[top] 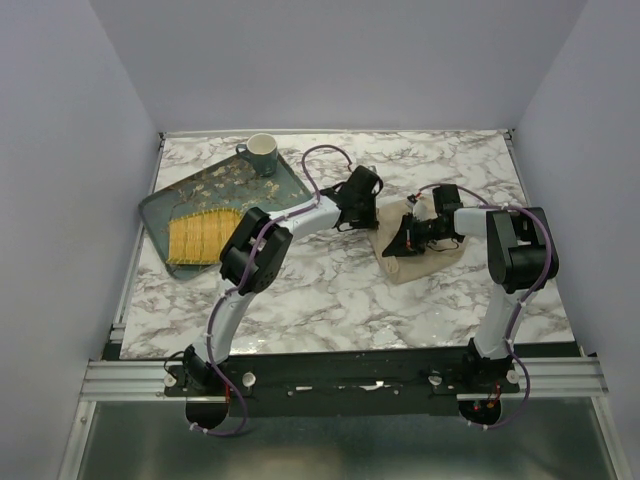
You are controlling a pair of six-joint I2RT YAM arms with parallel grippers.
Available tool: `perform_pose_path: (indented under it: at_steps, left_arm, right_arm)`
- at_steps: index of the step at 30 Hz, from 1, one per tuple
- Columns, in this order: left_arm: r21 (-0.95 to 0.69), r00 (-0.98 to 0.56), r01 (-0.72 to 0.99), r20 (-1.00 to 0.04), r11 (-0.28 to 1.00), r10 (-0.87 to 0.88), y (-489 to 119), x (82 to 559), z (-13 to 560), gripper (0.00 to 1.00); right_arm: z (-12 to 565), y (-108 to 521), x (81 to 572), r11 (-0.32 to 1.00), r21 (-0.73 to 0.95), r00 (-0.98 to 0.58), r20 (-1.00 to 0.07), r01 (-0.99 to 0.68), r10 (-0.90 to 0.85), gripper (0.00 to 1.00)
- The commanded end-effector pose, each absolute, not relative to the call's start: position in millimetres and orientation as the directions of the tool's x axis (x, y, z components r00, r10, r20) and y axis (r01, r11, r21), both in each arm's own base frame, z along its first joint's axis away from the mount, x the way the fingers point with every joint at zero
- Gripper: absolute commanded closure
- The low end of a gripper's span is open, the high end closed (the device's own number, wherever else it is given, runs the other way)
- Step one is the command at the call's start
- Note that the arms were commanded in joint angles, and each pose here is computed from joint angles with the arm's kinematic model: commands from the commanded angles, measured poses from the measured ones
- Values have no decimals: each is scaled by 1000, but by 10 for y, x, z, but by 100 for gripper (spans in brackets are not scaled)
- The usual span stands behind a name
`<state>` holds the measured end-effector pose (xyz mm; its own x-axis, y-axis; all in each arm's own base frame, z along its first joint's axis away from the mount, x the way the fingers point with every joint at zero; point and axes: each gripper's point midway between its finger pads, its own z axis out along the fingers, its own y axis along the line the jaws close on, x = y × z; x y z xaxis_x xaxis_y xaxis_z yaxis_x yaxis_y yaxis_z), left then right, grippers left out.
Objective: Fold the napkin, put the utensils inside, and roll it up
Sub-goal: Roll the napkin with the utensil
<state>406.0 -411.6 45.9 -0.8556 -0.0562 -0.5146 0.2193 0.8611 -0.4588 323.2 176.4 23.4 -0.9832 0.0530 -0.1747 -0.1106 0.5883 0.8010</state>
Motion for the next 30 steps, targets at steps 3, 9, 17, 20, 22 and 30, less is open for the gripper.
perform_pose_path:
  at_steps: [3,9,17,20,22,30]
  left_arm:
    - [-452,-874,199,-483,870,-50,-4218,4114,245,78]
    - [-414,-911,146,-410,899,-41,-4180,4080,32,80]
    - [-417,-917,137,-396,898,-44,-4161,4034,2,81]
    - [-421,-918,138,-395,897,-44,-4175,4027,9,81]
    - [-425,-917,139,-395,894,-46,-4184,4028,19,81]
    - [-424,-918,135,-393,895,-48,-4158,4002,6,81]
  right_arm:
    - [184,1667,3291,634,766,-982,-180,-104,56,89]
    - [377,1546,3377,712,692,-976,-213,-118,46,76]
    - [866,1371,3356,814,552,-945,-325,-179,13,48]
    - [1023,1360,3374,874,434,-907,-420,-218,-18,39]
    - [1141,1468,3349,897,361,-868,-495,-253,-45,27]
    - [694,1644,3443,954,188,-811,-579,-233,-85,15]
